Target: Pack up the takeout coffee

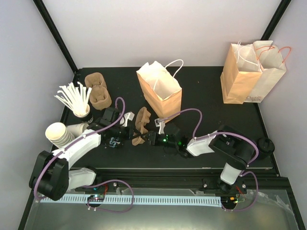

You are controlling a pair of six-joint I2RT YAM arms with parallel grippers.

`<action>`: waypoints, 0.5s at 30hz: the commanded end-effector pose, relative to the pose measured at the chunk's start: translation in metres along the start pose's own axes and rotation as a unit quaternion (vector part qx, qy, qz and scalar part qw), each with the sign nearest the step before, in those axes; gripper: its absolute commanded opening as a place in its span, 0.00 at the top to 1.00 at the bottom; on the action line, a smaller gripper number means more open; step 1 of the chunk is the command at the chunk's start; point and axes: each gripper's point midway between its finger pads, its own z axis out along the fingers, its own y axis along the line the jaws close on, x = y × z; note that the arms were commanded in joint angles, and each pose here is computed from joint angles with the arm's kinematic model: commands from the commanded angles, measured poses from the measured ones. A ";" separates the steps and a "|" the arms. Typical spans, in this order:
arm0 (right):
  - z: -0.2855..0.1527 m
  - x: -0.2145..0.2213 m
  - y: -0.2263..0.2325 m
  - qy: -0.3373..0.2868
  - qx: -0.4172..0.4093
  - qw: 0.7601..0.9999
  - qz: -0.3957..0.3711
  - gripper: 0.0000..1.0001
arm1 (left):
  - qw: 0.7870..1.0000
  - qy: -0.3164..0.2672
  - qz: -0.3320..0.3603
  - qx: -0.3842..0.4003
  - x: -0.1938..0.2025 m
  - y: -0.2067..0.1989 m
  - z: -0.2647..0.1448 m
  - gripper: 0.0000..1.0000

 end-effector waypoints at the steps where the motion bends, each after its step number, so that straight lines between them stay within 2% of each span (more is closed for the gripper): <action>1: 0.002 -0.003 0.002 -0.009 -0.005 1.000 -0.001 0.61 | 1.000 0.002 0.002 0.028 0.000 -0.011 0.001 0.93; 7: 0.007 0.001 0.001 0.002 -0.006 1.000 0.001 0.63 | 1.000 0.000 0.003 0.029 0.001 -0.011 0.001 0.93; 15: 0.004 0.006 -0.011 0.004 0.011 1.000 0.008 0.73 | 1.000 -0.012 0.005 0.025 -0.003 -0.012 -0.003 0.93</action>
